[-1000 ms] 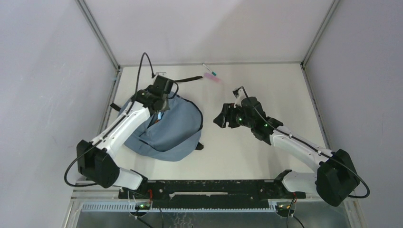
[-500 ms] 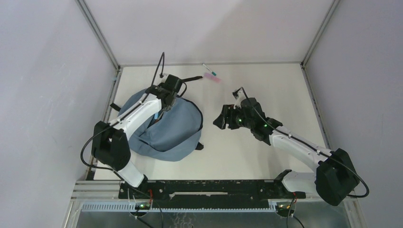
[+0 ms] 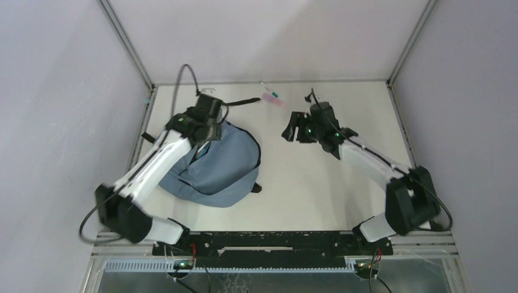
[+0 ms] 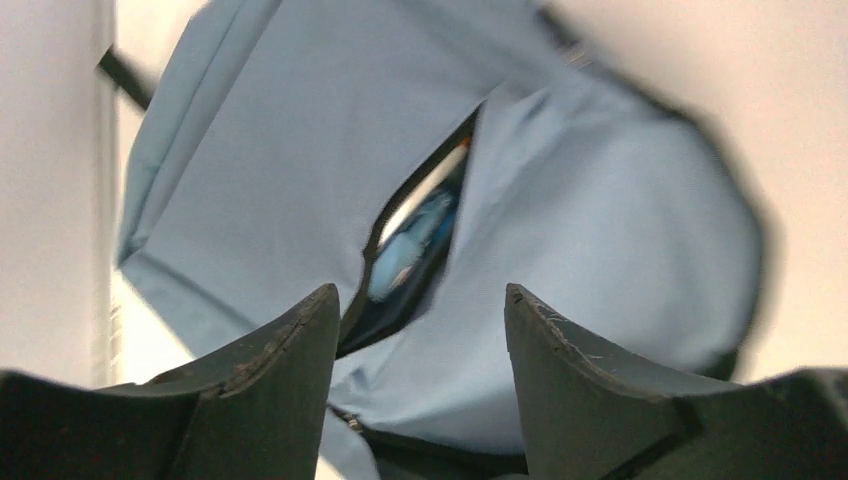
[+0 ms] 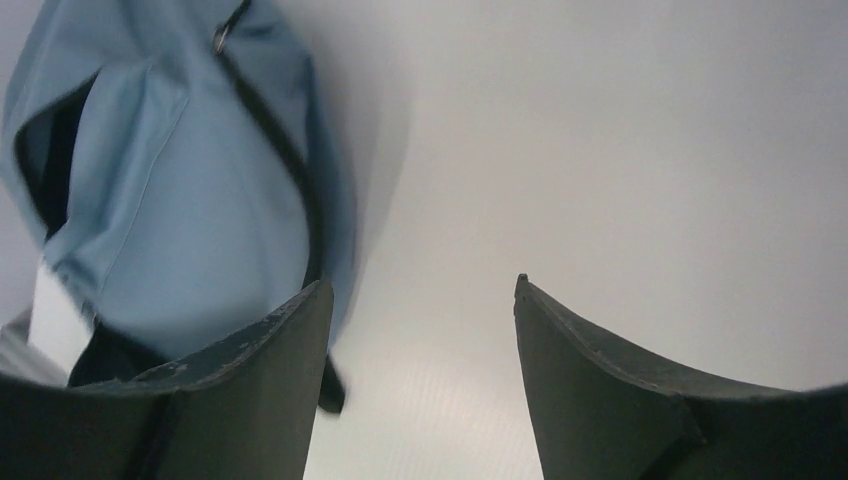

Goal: Pack the student bag
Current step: Place the stationery in the student bag, then move the stationery to the center of the board.

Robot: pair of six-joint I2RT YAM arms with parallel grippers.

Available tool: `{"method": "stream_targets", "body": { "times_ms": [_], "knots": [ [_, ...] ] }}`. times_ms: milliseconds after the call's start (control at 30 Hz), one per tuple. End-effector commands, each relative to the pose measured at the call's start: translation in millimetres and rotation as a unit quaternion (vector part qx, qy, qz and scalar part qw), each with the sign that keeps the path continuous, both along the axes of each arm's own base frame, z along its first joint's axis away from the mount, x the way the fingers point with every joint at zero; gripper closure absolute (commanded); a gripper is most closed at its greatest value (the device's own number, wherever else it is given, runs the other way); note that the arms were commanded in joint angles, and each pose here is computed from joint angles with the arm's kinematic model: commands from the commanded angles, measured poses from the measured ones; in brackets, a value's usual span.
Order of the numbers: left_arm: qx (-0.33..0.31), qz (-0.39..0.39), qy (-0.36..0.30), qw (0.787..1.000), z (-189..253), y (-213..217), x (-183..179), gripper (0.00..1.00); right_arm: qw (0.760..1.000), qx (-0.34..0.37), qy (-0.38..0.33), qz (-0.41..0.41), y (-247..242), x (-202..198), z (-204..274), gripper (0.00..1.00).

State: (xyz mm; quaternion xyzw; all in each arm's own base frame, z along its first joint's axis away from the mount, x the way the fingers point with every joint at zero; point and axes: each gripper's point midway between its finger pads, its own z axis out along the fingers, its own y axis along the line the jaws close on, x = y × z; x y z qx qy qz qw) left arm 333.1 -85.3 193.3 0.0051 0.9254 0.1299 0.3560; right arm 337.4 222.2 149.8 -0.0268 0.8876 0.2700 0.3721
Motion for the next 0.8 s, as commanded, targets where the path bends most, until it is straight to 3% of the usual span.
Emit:
{"method": "stream_targets", "body": {
  "times_ms": [0, 133, 400, 767],
  "knots": [
    [-0.197, -0.067, -0.159, 0.965, 100.7, -40.5, -14.4, 0.33, 0.996, -0.066, -0.004, -0.059, -20.4, 64.3, -1.8, 0.25],
    [-0.251, -0.085, -0.18, 0.947, 114.9, -47.7, -30.1, 0.31, 0.993, -0.08, 0.005, -0.086, -18.9, 123.5, -2.5, 0.25],
    [-0.284, -0.095, -0.142, 0.944, 95.3, -57.7, -46.4, 0.31, 0.981, -0.136, -0.026, -0.136, -5.3, 244.8, -8.3, 0.25],
    [-0.318, -0.098, -0.118, 0.936, 81.6, -72.3, -47.4, 0.31, 0.979, -0.059, -0.134, -0.142, 29.7, 327.6, -20.4, 0.19]
  ]
}}
